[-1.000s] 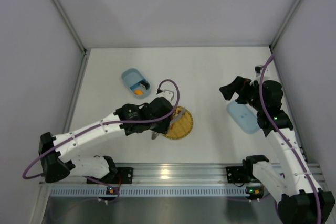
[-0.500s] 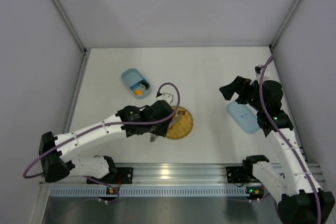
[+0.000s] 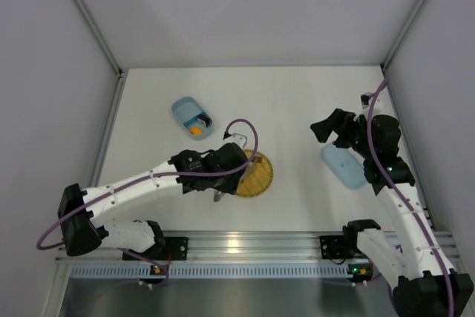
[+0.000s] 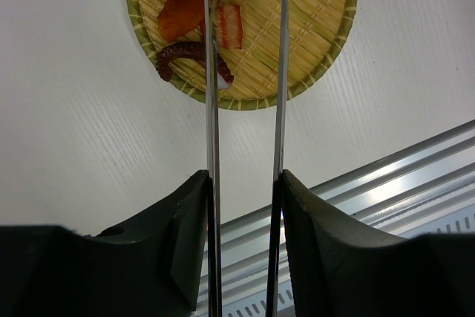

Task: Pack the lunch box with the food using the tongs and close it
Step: Pick up the fake food from the plate.

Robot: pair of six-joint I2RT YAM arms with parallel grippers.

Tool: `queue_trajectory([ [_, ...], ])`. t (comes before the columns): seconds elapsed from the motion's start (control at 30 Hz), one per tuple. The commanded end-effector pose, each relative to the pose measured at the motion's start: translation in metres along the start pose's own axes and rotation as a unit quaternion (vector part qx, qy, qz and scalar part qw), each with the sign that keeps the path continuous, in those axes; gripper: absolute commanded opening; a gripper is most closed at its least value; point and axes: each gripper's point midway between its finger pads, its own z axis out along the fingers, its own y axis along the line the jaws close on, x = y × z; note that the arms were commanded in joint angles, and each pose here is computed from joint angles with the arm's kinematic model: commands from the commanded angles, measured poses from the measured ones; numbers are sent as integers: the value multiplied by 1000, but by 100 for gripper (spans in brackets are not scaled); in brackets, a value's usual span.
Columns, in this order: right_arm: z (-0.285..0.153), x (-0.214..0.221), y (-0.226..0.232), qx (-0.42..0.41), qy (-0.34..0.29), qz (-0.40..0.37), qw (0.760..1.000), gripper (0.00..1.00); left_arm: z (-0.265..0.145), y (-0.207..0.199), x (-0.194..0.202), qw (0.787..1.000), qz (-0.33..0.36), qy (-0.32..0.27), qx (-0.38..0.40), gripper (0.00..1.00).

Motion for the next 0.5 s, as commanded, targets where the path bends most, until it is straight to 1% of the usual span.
queue_trajectory([
  [0.0,-3,-8,-3,2,-20,-13,1000,99,2,-6,-7,1000,-1,-15,9,47],
  [0.23,-3,-6,-4,4,-19,-13,1000,99,3,-7,-7,1000,1,-15,11,46],
  [0.3,-3,-7,-3,2,-20,-14,1000,100,4,-7,-7,1000,2,-15,11,43],
  [0.47,-3,-7,-4,4,-20,-13,1000,99,4,-8,-7,1000,4,-14,12,40],
])
